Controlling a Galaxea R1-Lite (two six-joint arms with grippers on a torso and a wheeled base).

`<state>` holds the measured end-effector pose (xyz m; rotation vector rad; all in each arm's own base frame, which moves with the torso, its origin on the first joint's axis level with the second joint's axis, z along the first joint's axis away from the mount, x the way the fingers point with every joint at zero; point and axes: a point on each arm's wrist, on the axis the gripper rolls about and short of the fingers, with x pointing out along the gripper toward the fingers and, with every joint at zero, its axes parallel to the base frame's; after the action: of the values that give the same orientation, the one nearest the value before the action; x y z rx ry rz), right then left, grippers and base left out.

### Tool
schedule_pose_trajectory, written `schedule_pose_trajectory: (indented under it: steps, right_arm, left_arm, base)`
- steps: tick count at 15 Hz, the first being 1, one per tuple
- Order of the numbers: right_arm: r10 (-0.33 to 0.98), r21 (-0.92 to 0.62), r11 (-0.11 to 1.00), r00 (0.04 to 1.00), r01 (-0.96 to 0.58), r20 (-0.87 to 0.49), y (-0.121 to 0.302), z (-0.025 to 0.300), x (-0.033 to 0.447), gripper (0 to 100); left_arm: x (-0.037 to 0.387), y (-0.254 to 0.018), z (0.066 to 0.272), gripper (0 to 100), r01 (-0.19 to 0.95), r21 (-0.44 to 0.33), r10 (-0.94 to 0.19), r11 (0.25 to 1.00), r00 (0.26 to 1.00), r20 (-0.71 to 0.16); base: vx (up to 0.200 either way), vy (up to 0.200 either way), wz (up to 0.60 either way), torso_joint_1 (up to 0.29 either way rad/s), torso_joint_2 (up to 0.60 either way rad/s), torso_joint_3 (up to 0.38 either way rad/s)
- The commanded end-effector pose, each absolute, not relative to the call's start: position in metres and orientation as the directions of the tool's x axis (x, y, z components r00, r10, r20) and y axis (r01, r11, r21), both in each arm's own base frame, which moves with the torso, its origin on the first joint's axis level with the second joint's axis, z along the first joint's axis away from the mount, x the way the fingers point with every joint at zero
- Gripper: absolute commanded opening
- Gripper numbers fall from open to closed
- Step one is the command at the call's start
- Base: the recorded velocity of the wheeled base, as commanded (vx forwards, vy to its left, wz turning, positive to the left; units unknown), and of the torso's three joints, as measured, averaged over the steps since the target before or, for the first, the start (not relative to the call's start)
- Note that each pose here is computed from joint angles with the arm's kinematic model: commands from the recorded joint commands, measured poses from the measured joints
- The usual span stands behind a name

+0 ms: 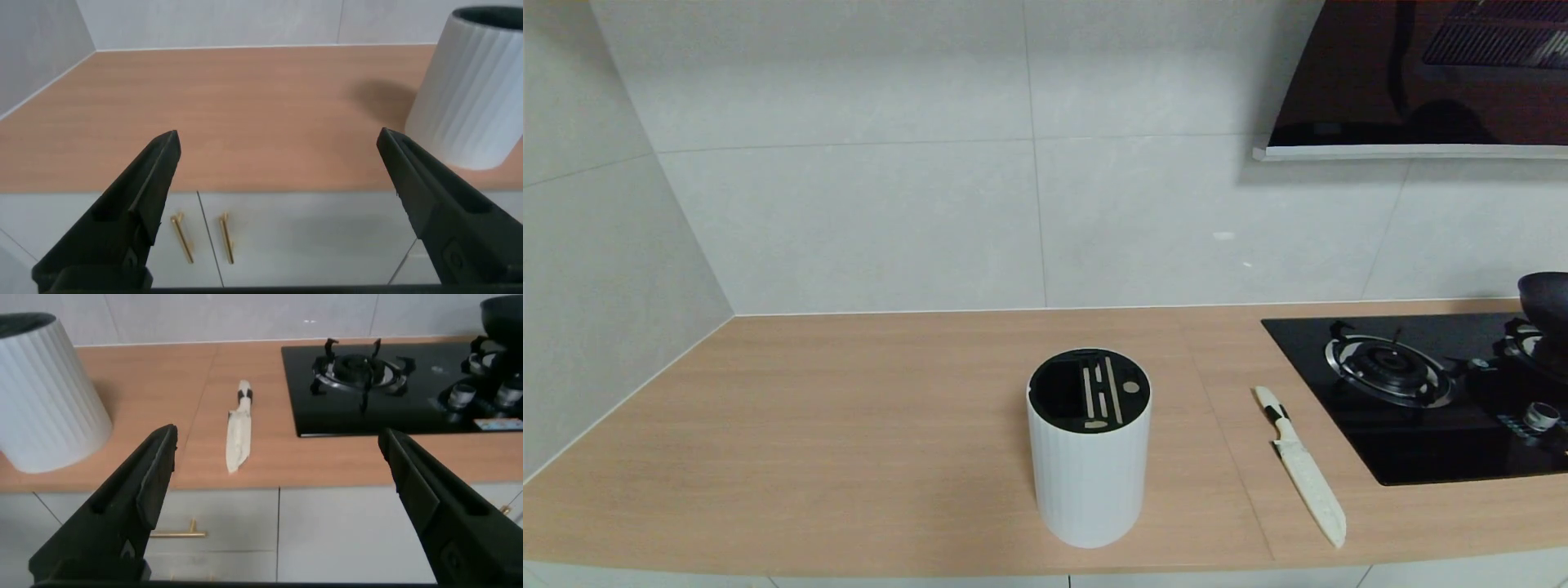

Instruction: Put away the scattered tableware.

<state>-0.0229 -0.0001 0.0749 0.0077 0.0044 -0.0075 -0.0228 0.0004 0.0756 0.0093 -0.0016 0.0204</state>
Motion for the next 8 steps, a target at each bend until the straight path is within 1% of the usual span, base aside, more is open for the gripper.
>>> schedule_pose_trajectory:
  steps: [1, 3, 8]
  right_arm:
    - [-0.008, 0.008, 1.000, 1.000, 0.008, -0.006, -0.0001, 0.0749, -0.0228, 100]
    - [-0.008, 0.008, 1.000, 1.000, 0.008, -0.005, -0.0001, 0.0753, -0.0229, 100]
    - [-0.008, 0.008, 1.000, 1.000, 0.008, -0.005, -0.0001, 0.0750, -0.0228, 100]
  left_arm:
    - [-0.0228, 0.0004, 0.0756, 100, -0.020, 0.009, 0.020, 1.000, 1.000, 0.002]
    - [-0.0228, 0.0004, 0.0756, 100, -0.021, 0.009, 0.021, 1.000, 1.000, 0.002]
    - [-0.0228, 0.0004, 0.0756, 100, -0.021, 0.011, 0.021, 1.000, 1.000, 0.002]
  base:
    - [0.000, 0.000, 0.00, 0.178, -0.37, -0.203]
    - [0.000, 0.000, 0.00, 0.049, -0.09, -0.054]
    - [0.000, 0.000, 0.00, 0.000, 0.00, 0.000]
